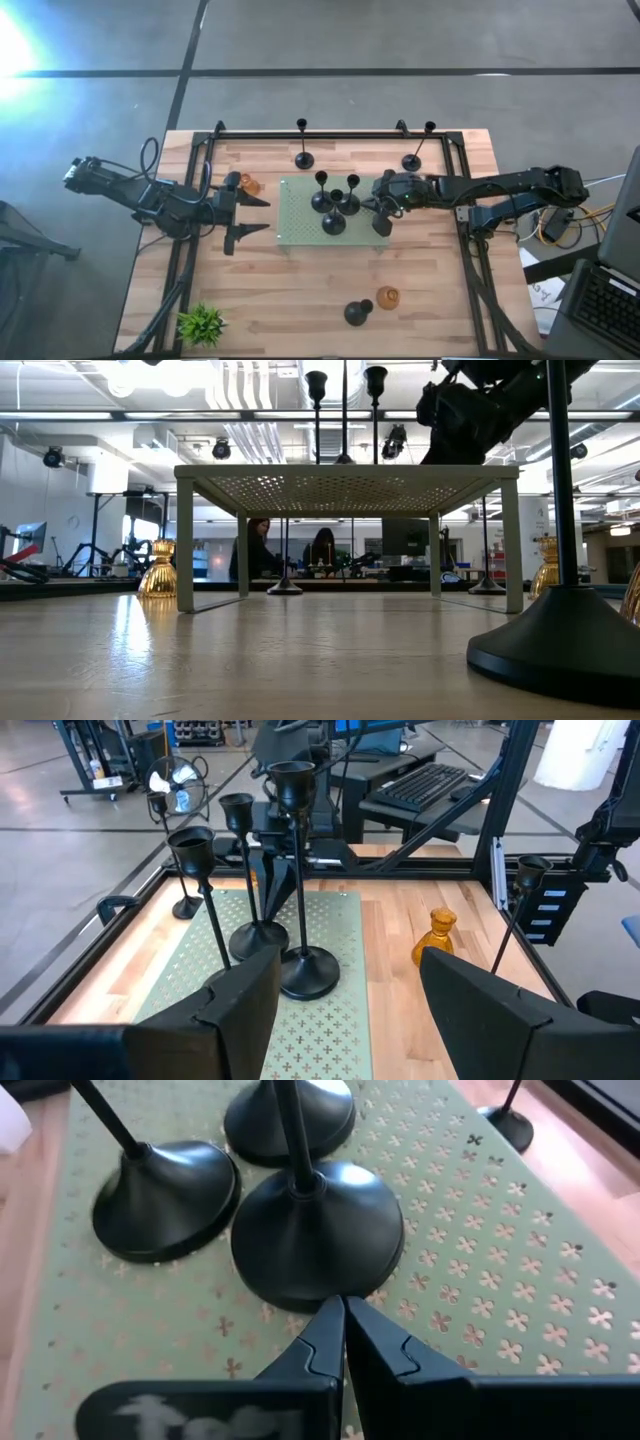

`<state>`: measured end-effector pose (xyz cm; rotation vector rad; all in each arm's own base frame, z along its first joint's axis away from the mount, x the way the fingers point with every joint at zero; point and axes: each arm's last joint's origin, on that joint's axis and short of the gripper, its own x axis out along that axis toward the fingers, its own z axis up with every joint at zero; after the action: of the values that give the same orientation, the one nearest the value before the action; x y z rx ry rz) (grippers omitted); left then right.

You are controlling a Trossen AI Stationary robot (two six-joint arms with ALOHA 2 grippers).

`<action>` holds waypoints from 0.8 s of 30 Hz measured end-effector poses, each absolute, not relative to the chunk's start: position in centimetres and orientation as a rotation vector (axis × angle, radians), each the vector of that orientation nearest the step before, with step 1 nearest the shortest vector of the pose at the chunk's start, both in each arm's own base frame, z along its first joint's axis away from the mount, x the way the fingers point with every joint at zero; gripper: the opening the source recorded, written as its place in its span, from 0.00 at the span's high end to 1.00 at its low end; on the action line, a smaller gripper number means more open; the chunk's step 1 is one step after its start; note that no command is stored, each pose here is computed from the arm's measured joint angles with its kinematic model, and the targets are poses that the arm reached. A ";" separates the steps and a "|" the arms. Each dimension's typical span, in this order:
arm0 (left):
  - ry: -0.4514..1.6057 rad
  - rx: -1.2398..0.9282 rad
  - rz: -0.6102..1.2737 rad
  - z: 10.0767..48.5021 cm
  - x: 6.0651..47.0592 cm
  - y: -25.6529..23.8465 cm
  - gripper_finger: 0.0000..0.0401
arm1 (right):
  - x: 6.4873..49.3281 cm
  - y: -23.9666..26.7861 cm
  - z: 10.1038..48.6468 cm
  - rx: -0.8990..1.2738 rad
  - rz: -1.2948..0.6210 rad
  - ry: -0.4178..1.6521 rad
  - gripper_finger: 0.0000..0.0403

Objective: Pick & Place candle stick holders
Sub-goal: Put the black candle holder on the shelf, then put the yellow glass on the shelf

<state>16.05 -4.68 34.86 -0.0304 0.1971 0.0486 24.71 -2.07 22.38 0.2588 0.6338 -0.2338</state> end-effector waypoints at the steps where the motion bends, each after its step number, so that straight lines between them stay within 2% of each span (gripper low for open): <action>1: 0.197 -0.030 0.048 34.9 16.0 -4.7 0.39 | 24.8 -2.1 22.3 0.259 -0.235 0.638 0.98; 16: 0.197 -0.030 0.049 34.9 16.0 -4.7 0.39 | 24.9 -2.1 22.4 0.253 -0.235 0.620 0.98; 24: 0.197 -0.031 0.048 34.9 16.0 -4.7 0.39 | 23.2 -2.4 24.6 0.150 -0.363 0.611 0.98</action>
<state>16.04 -4.69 34.86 -0.0306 0.1973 0.0480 23.18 -2.41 24.65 0.1504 0.6109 -0.3631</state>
